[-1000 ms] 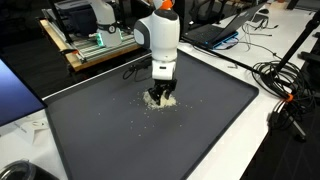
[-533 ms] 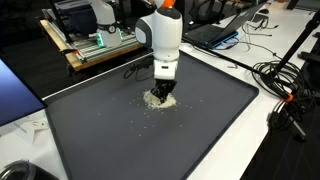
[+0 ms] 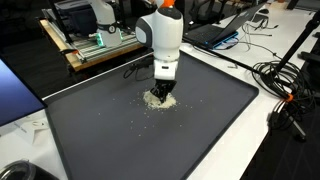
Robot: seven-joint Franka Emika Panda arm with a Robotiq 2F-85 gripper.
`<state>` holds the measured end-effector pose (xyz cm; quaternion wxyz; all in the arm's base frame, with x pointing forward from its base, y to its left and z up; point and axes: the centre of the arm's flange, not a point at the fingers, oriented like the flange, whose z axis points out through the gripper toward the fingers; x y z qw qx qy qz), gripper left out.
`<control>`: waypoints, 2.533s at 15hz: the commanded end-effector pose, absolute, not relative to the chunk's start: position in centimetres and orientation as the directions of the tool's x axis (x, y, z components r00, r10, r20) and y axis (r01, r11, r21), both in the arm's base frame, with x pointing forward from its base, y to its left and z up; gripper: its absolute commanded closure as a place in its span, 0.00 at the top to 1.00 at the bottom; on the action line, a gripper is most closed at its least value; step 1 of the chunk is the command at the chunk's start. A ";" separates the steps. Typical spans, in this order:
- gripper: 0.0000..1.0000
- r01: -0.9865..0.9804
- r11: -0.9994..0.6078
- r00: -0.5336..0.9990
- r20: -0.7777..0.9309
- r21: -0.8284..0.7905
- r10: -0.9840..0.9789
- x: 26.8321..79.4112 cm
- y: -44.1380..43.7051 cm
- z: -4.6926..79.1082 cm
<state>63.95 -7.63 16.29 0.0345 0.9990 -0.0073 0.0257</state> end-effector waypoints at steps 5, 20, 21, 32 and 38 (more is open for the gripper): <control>0.01 -0.012 -0.999 0.999 0.044 0.049 -0.010 64.6 -7.8 16.9; 0.59 -0.032 -0.997 0.999 0.004 0.074 -0.032 64.7 -7.5 18.2; 0.67 -0.032 -0.996 0.999 -0.008 0.081 -0.033 64.7 -7.2 18.5; 1.00 -0.391 -0.851 0.900 -0.047 0.352 -0.433 65.9 1.2 23.5; 1.00 -0.616 -0.693 0.780 0.169 0.374 -0.603 67.2 5.2 24.9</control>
